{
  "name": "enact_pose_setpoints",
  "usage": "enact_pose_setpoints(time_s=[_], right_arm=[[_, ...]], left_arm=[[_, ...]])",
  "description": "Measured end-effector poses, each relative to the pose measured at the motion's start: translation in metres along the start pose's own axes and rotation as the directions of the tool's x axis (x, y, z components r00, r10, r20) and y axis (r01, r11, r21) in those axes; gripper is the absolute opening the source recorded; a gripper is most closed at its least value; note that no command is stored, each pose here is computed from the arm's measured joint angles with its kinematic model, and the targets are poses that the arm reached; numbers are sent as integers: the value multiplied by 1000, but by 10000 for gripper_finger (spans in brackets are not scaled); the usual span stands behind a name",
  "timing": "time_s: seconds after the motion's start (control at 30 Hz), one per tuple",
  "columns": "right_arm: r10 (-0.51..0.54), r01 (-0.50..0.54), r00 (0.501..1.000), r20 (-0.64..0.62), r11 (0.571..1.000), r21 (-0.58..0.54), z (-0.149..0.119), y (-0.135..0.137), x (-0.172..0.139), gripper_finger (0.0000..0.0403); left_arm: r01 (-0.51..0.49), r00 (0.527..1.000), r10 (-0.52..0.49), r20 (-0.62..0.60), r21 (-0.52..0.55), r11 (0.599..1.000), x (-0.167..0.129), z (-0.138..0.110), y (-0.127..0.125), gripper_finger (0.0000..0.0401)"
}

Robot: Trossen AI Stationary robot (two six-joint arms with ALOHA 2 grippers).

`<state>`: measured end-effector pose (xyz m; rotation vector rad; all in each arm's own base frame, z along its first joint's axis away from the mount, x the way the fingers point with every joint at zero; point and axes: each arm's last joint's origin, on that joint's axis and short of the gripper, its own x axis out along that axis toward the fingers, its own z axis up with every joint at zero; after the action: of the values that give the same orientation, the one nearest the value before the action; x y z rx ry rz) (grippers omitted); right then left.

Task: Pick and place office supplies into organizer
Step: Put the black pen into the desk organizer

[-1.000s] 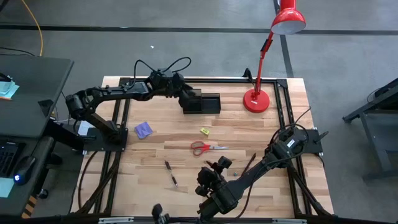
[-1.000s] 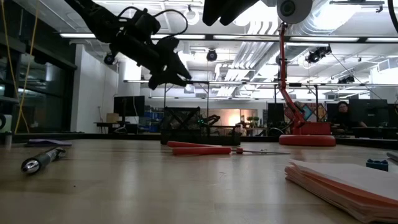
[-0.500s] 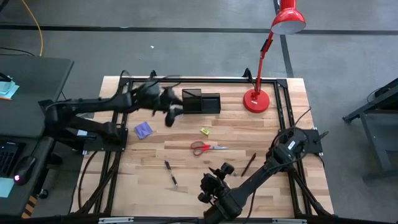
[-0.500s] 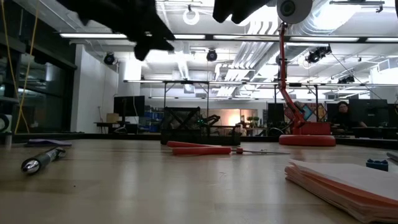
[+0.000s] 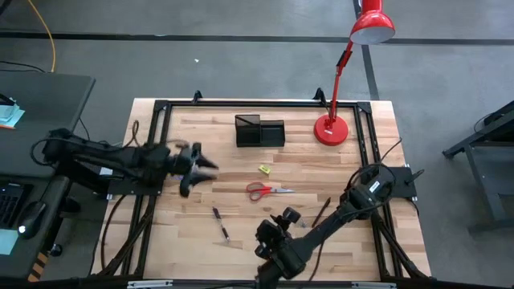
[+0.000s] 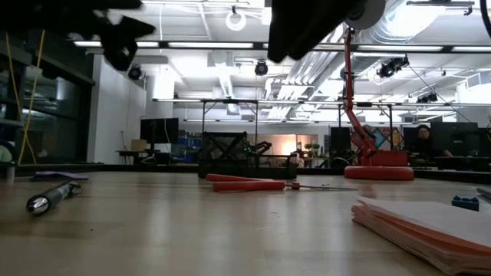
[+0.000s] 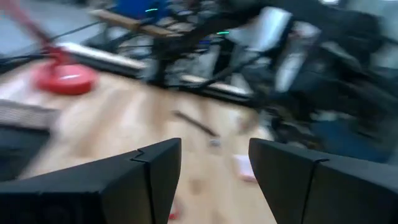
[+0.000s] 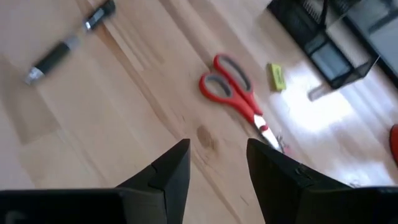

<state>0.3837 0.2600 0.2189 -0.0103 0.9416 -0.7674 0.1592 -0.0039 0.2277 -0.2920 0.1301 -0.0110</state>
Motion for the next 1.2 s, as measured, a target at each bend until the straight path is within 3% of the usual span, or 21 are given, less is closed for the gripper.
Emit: enact_pose_setpoints(time_s=[0.13,0.33,0.6,0.77,0.87,0.97,1.1,1.2], right_arm=[[24,-23,990,-137,1000,9,10,-5,13,145],[105,-80,912,-397,994,79,22,-12,32,148],[120,-64,884,-453,988,138,33,-19,44,149],[124,-61,892,-435,986,157,37,-26,39,141],[123,-19,892,-435,972,236,39,-42,29,135],[114,58,856,-504,948,312,25,-48,25,133],[137,168,770,-623,899,405,-9,-50,5,133],[163,216,776,-609,839,499,-27,-53,-14,133]], left_arm=[[155,983,-158,89,47,987,-3,-20,-14,181],[256,960,-261,97,58,965,-7,-39,-24,182],[126,981,-130,143,34,991,-7,-40,-24,182],[133,981,-138,139,42,990,-7,-40,-25,182],[138,978,-144,150,44,989,-7,-39,-25,182],[140,976,-148,159,65,988,-7,-38,-26,182],[137,974,-149,168,82,987,-7,-37,-26,182],[128,968,-146,205,100,987,-8,-33,-26,182]])
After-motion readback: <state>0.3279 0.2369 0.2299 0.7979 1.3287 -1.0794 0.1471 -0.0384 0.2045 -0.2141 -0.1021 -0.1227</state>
